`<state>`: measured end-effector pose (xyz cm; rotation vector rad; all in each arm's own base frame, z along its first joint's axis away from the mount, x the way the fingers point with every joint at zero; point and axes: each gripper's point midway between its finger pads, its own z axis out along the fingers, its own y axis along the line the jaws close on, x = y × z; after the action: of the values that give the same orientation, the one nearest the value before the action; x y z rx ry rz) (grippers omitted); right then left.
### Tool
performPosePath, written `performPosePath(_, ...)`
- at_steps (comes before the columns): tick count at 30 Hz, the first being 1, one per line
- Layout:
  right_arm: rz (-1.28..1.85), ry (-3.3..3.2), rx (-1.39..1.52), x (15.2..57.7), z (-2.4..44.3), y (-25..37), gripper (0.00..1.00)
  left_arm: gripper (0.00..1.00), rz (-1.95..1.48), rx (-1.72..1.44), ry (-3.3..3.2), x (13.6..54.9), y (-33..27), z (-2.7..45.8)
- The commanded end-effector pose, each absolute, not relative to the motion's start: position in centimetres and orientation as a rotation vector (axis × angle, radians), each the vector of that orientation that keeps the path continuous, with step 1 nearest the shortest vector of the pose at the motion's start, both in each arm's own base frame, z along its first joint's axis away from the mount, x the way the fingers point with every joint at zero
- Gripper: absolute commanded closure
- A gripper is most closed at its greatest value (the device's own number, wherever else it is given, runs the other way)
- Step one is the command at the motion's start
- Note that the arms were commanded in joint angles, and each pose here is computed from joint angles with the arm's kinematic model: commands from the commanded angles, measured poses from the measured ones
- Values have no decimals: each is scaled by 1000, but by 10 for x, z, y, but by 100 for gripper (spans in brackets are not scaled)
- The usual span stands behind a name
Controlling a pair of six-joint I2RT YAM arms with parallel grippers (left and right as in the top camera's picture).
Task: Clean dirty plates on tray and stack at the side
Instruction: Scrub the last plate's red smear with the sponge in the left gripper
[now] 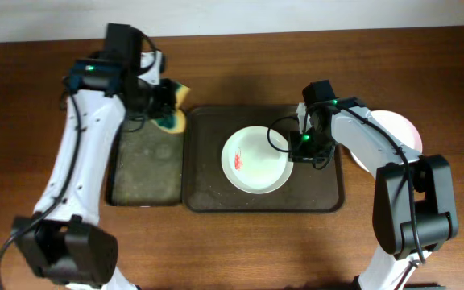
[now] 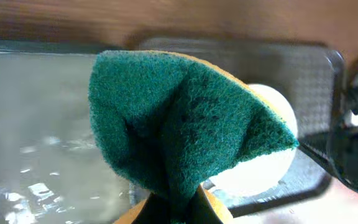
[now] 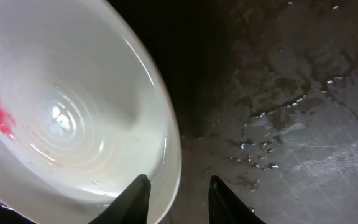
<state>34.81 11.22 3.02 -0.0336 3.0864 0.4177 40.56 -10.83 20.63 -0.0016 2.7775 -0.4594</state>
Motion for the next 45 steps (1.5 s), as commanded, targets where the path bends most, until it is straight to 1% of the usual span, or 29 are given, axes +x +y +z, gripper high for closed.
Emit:
performPosePath(1,446,3089,-49,343,20,117,67,100,-563,135,2784,402,-158,200)
performPosePath(3,466,3084,21,340,9,118,68,100,-519,196,2794,401,-174,191)
performPosePath(4,498,3073,16,340,7,121,73,100,-511,222,2803,399,-182,186)
performPosePath(5,554,3060,11,341,9,127,90,100,-488,247,2818,397,-189,180)
performPosePath(6,617,3044,4,342,11,134,96,100,-468,259,2826,396,-191,176)
performPosePath(7,672,3033,-1,343,14,140,96,100,-423,280,2842,395,-195,167)
performPosePath(9,680,3040,67,343,14,140,96,100,-378,319,2866,393,-204,153)
performPosePath(11,680,3040,72,343,14,140,96,100,-330,344,2880,394,-209,140)
performPosePath(14,668,3053,211,343,13,139,96,100,-294,386,2916,390,-220,120)
performPosePath(15,670,3056,297,344,13,139,96,100,-290,384,2936,389,-223,112)
performPosePath(17,672,3047,415,346,14,138,96,100,-293,338,2946,389,-224,110)
performPosePath(19,675,3044,472,347,14,138,94,100,-300,319,2939,392,-225,111)
performPosePath(20,675,3043,471,347,14,138,88,100,-301,312,2940,392,-225,111)
performPosePath(21,676,3040,469,348,14,139,72,100,-301,313,2940,392,-225,111)
performPosePath(22,677,3037,466,349,14,139,44,100,-302,316,2938,392,-226,111)
performPosePath(23,677,3036,462,349,14,139,30,100,-304,319,2932,392,-228,111)
performPosePath(24,681,3021,419,353,15,139,30,100,-311,322,2919,395,-230,112)
performPosePath(25,683,3006,370,356,15,140,35,100,-315,325,2911,396,-232,112)
performPosePath(27,684,2989,316,360,16,141,52,100,-316,334,2908,395,-234,112)
performPosePath(28,685,2989,316,360,16,141,70,100,-315,339,2911,394,-236,110)
performPosePath(30,678,2979,301,362,16,140,75,100,-310,344,2923,394,-237,104)
performPosePath(31,627,2978,308,364,13,135,79,100,-300,344,2945,394,-237,94)
performPosePath(33,607,2979,309,364,13,133,79,100,-291,345,2966,393,-237,85)
performPosePath(34,608,2978,304,364,13,133,81,100,-284,345,2980,392,-237,79)
performPosePath(37,608,2978,304,364,13,133,95,100,-281,347,2985,394,-238,72)
performPosePath(41,608,2978,305,364,13,133,96,100,-283,347,2978,396,-239,71)
performPosePath(45,608,2979,305,364,13,133,96,100,-274,346,2985,395,-238,59)
